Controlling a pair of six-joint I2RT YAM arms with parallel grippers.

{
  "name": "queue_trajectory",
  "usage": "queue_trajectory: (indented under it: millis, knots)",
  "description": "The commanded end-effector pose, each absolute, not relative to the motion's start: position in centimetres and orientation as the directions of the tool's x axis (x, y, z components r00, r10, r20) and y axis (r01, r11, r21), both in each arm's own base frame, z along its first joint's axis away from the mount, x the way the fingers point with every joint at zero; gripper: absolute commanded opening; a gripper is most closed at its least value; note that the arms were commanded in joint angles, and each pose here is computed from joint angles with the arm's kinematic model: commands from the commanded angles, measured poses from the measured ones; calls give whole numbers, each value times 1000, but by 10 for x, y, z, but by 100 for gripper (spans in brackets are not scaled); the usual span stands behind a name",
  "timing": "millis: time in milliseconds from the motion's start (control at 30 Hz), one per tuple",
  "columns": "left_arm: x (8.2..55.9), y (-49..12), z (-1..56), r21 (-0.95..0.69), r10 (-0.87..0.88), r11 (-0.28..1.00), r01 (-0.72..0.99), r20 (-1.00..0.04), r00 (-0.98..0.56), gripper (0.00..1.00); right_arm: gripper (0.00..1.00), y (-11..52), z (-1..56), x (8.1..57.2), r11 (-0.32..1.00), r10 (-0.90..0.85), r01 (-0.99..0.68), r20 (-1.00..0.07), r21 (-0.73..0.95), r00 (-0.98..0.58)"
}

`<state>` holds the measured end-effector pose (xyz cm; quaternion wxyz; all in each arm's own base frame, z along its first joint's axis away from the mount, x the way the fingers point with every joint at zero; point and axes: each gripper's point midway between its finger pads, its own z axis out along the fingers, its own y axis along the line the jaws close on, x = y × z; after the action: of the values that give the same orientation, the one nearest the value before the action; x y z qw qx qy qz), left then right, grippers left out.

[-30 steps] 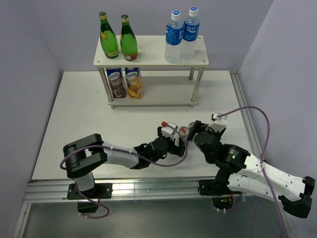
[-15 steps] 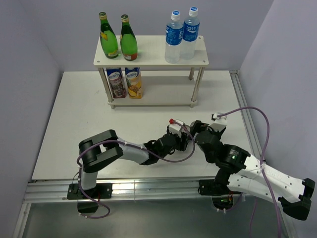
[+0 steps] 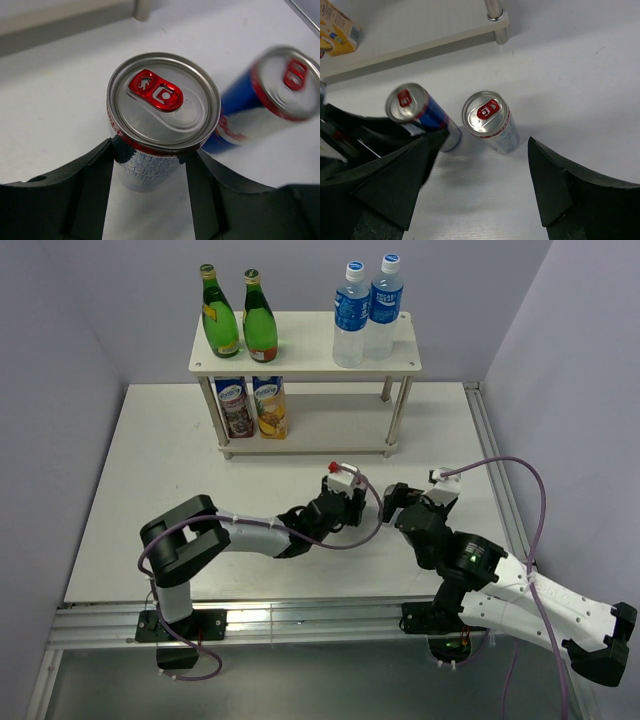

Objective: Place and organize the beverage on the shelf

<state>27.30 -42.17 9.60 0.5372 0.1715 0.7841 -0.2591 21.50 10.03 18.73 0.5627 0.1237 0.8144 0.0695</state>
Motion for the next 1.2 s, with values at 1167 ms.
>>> queue_trajectory:
  millis: [1167]
  knots:
    - [520, -358, 212, -226, -213, 932, 283, -974, -75, 0, 86, 101, 191, 219, 951, 308, 121, -902, 285, -303]
